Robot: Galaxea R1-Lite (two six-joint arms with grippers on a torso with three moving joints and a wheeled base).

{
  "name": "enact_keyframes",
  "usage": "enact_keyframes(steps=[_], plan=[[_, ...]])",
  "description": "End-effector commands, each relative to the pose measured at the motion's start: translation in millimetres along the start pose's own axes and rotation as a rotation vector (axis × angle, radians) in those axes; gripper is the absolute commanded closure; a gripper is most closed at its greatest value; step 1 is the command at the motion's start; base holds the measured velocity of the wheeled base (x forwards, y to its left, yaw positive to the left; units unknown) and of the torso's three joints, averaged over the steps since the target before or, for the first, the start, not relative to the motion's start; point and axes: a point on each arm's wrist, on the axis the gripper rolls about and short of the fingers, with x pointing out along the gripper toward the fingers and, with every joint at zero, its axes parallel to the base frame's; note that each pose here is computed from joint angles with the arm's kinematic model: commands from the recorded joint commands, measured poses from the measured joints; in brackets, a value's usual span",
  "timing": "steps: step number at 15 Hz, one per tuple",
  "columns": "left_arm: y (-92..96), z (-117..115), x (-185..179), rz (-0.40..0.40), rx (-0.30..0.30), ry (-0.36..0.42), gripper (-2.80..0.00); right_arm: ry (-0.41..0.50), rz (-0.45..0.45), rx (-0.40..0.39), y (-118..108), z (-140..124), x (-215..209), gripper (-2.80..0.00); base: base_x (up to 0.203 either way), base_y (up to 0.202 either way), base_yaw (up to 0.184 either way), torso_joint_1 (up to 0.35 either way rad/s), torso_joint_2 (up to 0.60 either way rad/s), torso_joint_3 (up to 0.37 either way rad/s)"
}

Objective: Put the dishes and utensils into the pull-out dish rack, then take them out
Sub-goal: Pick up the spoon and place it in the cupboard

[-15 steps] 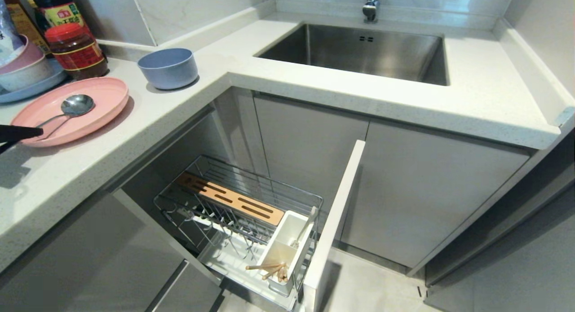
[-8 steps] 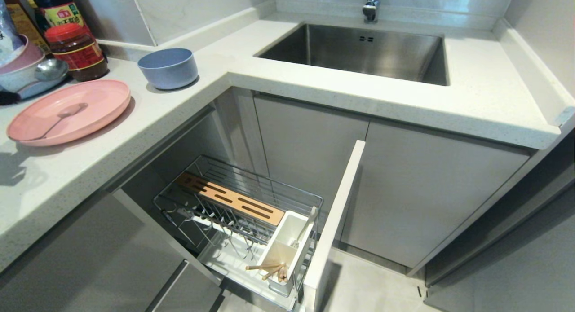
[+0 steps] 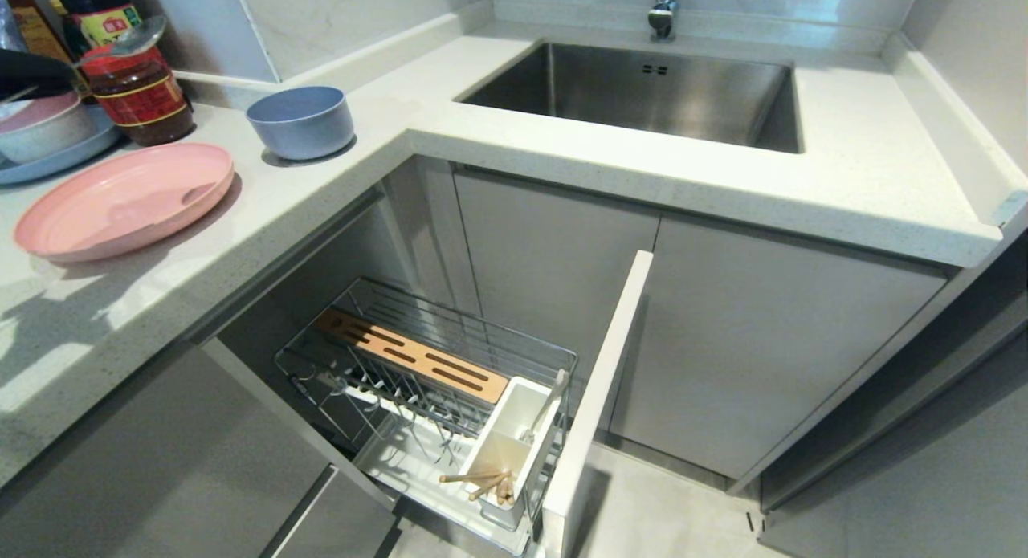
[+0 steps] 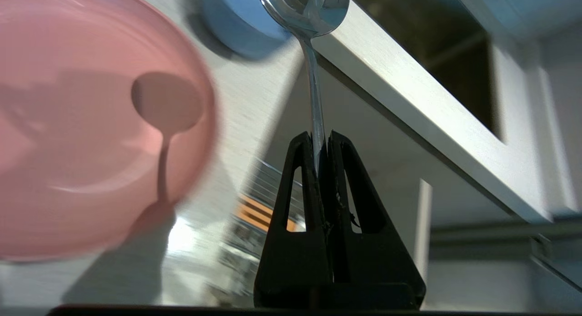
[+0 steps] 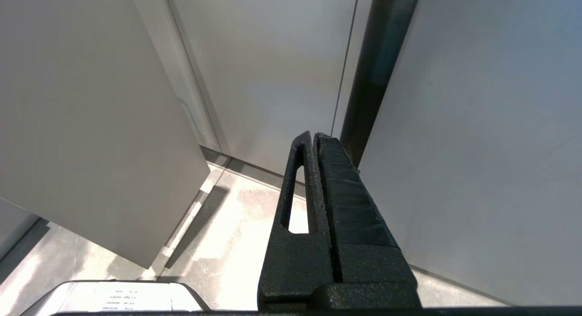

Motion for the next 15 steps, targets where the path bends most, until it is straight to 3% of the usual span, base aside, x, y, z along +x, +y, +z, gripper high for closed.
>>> enact_keyframes(steps=[1, 4, 6, 11, 15], plan=[[-25.8, -10.5, 2.8, -0.095, -0.005, 0.069, 0.0, 0.0, 0.001, 0.0, 0.0, 0.0, 0.0, 0.0, 0.0, 0.0, 0.0, 0.0, 0.0, 0.0], [-59.7, -38.0, 15.8, -0.193, -0.029, 0.255, 0.0, 0.0, 0.001, 0.0, 0.0, 0.0, 0.0, 0.0, 0.0, 0.0, 0.0, 0.0, 0.0, 0.0], [-76.9, -58.3, 27.4, -0.207, -0.036, 0.39, 0.0, 0.0, 0.001, 0.0, 0.0, 0.0, 0.0, 0.0, 0.0, 0.0, 0.0, 0.0, 0.0, 0.0], [-90.1, -104.6, 90.9, -0.046, -0.063, 0.659, 0.0, 0.0, 0.001, 0.0, 0.0, 0.0, 0.0, 0.0, 0.0, 0.0, 0.0, 0.0, 0.0, 0.0], [-98.7, -146.8, 140.3, 0.085, -0.079, 0.824, 0.0, 0.0, 0.001, 0.0, 0.0, 0.0, 0.0, 0.0, 0.0, 0.0, 0.0, 0.0, 0.0, 0.0]])
